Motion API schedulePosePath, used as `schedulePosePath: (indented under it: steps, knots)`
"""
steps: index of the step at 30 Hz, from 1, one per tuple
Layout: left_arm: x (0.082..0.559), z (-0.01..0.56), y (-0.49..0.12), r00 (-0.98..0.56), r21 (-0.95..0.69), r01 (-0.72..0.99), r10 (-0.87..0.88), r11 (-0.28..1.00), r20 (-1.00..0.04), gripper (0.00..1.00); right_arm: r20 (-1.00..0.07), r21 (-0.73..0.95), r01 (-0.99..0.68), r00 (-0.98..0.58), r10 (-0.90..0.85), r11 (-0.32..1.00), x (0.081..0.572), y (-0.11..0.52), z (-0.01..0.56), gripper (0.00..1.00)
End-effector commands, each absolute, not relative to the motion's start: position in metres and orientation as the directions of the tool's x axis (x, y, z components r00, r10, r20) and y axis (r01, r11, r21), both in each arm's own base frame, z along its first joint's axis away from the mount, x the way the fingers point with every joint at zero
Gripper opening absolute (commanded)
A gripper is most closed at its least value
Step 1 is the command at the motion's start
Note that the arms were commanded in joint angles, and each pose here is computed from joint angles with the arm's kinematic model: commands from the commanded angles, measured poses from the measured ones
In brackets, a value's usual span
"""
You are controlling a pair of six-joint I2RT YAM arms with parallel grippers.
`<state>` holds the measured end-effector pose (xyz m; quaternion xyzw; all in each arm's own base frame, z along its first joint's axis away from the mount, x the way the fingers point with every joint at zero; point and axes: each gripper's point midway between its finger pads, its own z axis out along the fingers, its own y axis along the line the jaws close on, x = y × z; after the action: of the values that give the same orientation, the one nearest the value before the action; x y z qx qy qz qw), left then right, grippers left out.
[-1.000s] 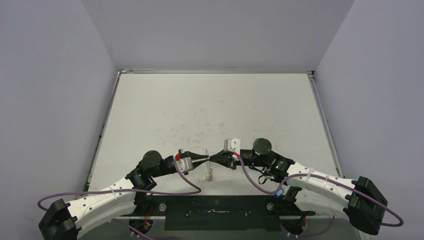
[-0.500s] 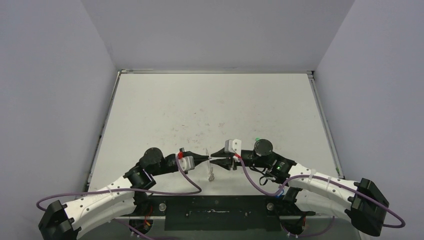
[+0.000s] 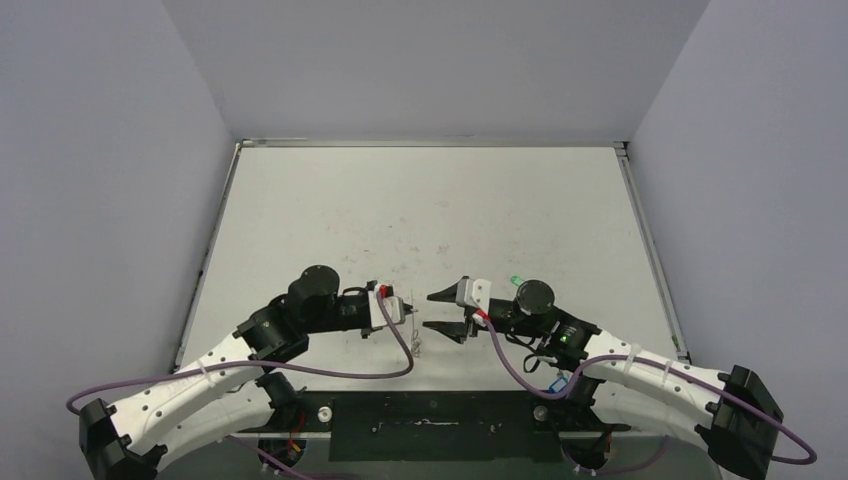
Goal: Put the keys on the keyring
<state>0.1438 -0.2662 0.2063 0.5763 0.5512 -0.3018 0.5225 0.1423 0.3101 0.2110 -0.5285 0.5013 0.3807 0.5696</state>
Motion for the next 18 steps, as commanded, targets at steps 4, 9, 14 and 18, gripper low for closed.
schedulePosePath:
  steps: [4, 9, 14, 18]
  knots:
    - [0.146, 0.223, -0.263, 0.216, 0.282, 0.954, 0.42, 0.102, -0.881, 0.0, -0.968, -0.245, -0.964, 0.237, -0.081, 0.107, 0.144, 0.324, 0.221, 0.41]
    - [0.145, 0.221, -0.269, 0.208, 0.264, 0.962, 0.429, 0.075, -0.879, 0.0, -0.97, -0.239, -0.966, 0.231, -0.079, 0.097, 0.146, 0.33, 0.221, 0.37]
    - [0.145, 0.218, -0.272, 0.206, 0.255, 0.965, 0.428, 0.061, -0.88, 0.0, -0.971, -0.235, -0.967, 0.229, -0.064, 0.101, 0.147, 0.333, 0.223, 0.33]
    - [0.145, 0.217, -0.272, 0.209, 0.258, 0.964, 0.423, 0.063, -0.882, 0.0, -0.974, -0.226, -0.97, 0.221, -0.057, 0.09, 0.146, 0.336, 0.223, 0.29]
